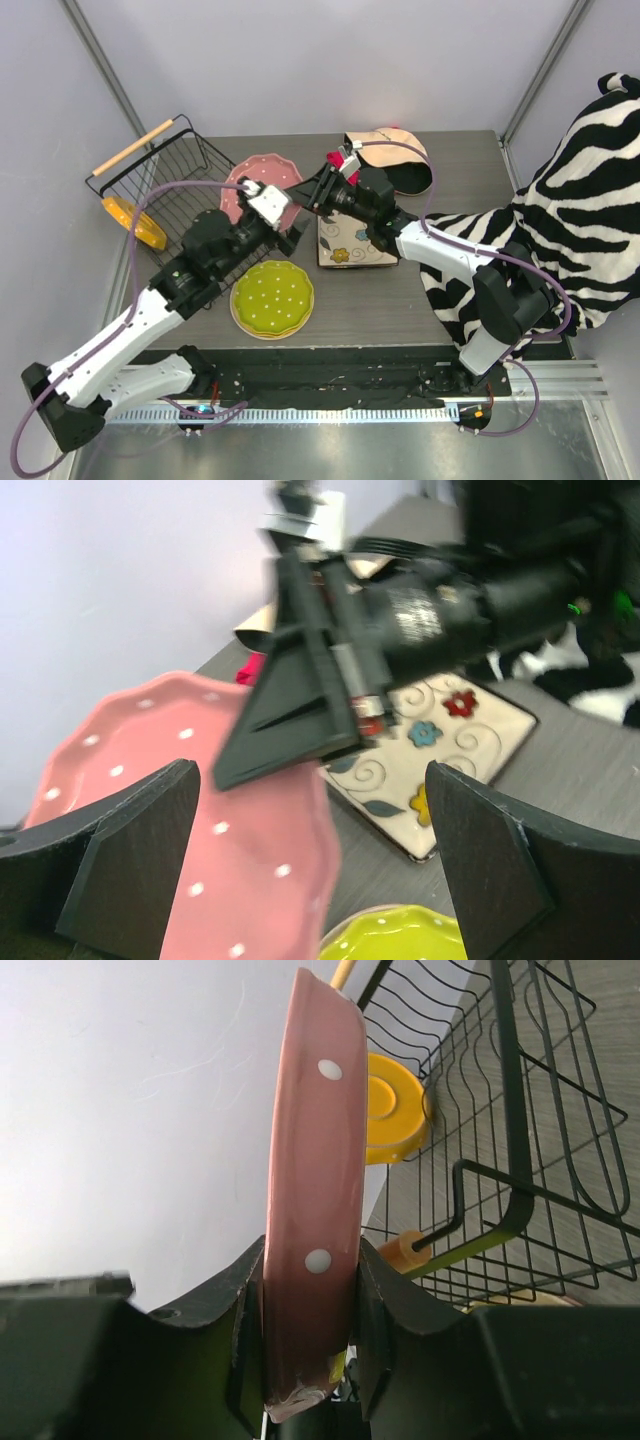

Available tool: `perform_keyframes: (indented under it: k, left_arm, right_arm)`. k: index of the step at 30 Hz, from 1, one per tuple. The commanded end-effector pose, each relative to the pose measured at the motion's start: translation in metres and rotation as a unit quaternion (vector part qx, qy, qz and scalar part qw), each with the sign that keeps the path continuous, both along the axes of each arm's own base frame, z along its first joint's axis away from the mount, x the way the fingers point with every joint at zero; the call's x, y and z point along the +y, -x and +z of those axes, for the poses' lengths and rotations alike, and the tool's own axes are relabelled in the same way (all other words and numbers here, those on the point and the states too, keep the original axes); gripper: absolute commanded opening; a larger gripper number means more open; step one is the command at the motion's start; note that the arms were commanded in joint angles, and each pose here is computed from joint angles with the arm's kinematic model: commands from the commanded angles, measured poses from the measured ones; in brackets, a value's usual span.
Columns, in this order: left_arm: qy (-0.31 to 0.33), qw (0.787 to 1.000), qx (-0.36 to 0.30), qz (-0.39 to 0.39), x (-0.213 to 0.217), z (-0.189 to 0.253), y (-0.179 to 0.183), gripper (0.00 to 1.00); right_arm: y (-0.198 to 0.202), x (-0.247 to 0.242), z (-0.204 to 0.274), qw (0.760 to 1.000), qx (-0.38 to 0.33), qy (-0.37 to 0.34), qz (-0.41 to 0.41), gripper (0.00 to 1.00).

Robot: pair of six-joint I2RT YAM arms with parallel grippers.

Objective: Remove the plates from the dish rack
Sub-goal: Place the plate at the center of the board.

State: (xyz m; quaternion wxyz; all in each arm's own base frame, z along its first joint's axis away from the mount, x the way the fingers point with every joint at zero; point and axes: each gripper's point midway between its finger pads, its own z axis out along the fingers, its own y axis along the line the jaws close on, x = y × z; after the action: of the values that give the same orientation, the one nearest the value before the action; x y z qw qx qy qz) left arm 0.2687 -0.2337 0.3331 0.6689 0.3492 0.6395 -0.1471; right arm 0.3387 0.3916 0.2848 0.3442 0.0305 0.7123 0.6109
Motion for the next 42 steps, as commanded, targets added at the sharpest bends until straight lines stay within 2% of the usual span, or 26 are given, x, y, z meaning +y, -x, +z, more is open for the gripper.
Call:
perform_keyframes:
  k: [1,7,8,12,14,21,25,28,29,32,42]
  left_arm:
    - [0.114,0.991,-0.010,0.068,0.051,0.057,-0.008,1.00]
    - [0.242,0.948,0.025,0.204,0.136,0.075,-0.048,1.00]
    - [0.254,0.946,0.040,0.198,0.137,0.073,-0.051,1.00]
    - [0.326,0.913,0.084,0.231,0.167,0.063,-0.071,1.00]
    - [0.344,0.900,0.082,0.255,0.187,0.060,-0.078,1.00]
    - [0.326,0.911,0.093,0.236,0.180,0.054,-0.083,1.00]
    - [0.305,0.921,0.163,0.180,0.155,0.030,-0.099,1.00]
    - [0.320,0.910,0.211,0.160,0.157,0.016,-0.111,1.00]
    - [0.343,0.897,0.233,0.151,0.157,0.011,-0.112,1.00]
    - [0.379,0.882,0.248,0.131,0.166,0.008,-0.119,1.00]
    - [0.357,0.873,0.295,0.154,0.169,-0.030,-0.112,1.00]
  right_arm:
    - [0.002,-0.004,0.071,0.991,-0.111,-0.076,0.006,0.01]
    - [0.004,-0.009,0.093,0.987,-0.127,-0.103,0.007,0.01]
    - [0.005,-0.010,0.095,0.986,-0.127,-0.106,0.008,0.01]
    - [0.009,-0.014,0.104,0.983,-0.131,-0.125,0.012,0.01]
    - [0.008,-0.016,0.106,0.983,-0.130,-0.128,0.010,0.01]
    - [0.003,-0.025,0.109,0.983,-0.127,-0.133,0.006,0.01]
    - [-0.007,-0.027,0.097,0.986,-0.113,-0.124,-0.001,0.01]
    - [-0.010,-0.029,0.091,0.986,-0.106,-0.127,-0.003,0.01]
    - [-0.013,-0.029,0.088,0.987,-0.102,-0.126,-0.005,0.01]
    - [-0.016,-0.033,0.082,0.987,-0.097,-0.125,-0.010,0.01]
    - [-0.024,-0.039,0.068,0.991,-0.085,-0.105,-0.020,0.01]
